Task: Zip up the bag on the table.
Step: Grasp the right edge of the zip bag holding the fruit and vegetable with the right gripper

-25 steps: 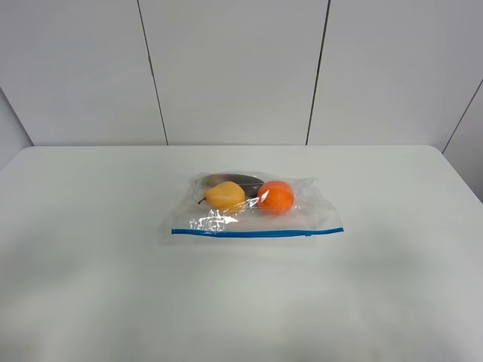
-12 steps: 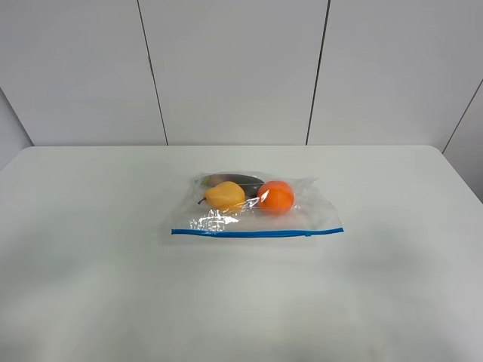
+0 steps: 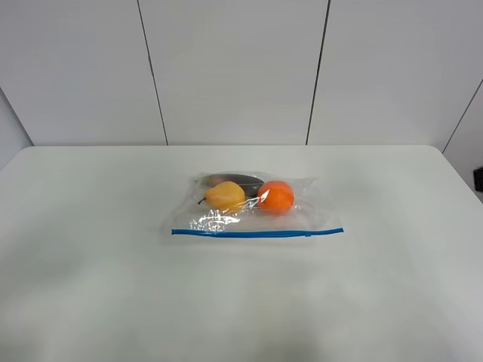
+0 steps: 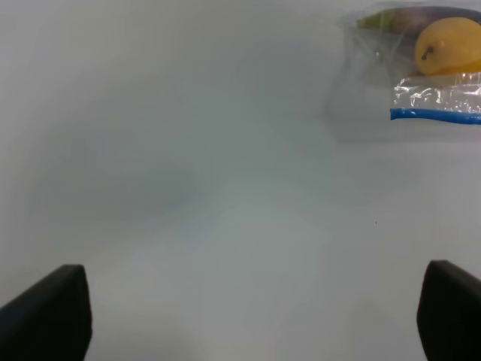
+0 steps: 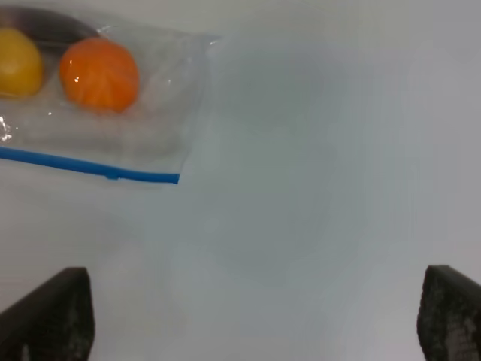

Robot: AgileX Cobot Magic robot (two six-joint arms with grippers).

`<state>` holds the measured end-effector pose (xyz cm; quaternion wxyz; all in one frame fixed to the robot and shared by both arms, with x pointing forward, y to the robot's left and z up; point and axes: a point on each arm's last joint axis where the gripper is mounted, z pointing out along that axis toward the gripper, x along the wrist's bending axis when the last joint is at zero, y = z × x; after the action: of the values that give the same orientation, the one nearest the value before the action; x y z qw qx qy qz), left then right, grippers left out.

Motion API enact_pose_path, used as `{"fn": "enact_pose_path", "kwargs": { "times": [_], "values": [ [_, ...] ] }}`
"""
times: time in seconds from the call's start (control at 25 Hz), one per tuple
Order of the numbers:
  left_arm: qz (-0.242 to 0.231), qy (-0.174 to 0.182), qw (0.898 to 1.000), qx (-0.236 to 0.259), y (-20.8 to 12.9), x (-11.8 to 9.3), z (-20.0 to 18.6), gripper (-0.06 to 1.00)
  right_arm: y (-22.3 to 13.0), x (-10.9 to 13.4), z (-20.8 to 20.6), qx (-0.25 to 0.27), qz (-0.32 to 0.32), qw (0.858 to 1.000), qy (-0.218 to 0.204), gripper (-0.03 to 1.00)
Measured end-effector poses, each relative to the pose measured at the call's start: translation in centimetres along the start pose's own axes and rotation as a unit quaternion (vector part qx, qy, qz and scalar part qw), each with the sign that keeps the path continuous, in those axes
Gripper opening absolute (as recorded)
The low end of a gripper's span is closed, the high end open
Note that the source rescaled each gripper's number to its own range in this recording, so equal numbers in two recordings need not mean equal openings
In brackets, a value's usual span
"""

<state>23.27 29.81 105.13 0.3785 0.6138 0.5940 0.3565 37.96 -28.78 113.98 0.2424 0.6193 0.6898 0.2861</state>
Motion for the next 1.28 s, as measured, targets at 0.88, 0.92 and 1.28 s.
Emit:
{"fn": "enact_pose_path", "kwargs": {
  "times": [0.88, 0.92, 1.28],
  "values": [
    [0.0, 0.0, 1.0, 0.0, 0.0, 0.0, 0.0, 1.0, 3.0, -2.0, 25.9, 0.323, 0.167, 0.912, 0.188, 0.96],
    [0.0, 0.0, 1.0, 0.0, 0.0, 0.0, 0.0, 1.0, 2.7, -2.5, 26.3, 0.327, 0.181, 0.904, 0.205, 0.95],
    [0.0, 0.0, 1.0, 0.0, 0.0, 0.0, 0.0, 1.0, 0.4, -3.1, 30.1, 0.354, 0.219, 0.865, 0.279, 0.86]
  ]
}}
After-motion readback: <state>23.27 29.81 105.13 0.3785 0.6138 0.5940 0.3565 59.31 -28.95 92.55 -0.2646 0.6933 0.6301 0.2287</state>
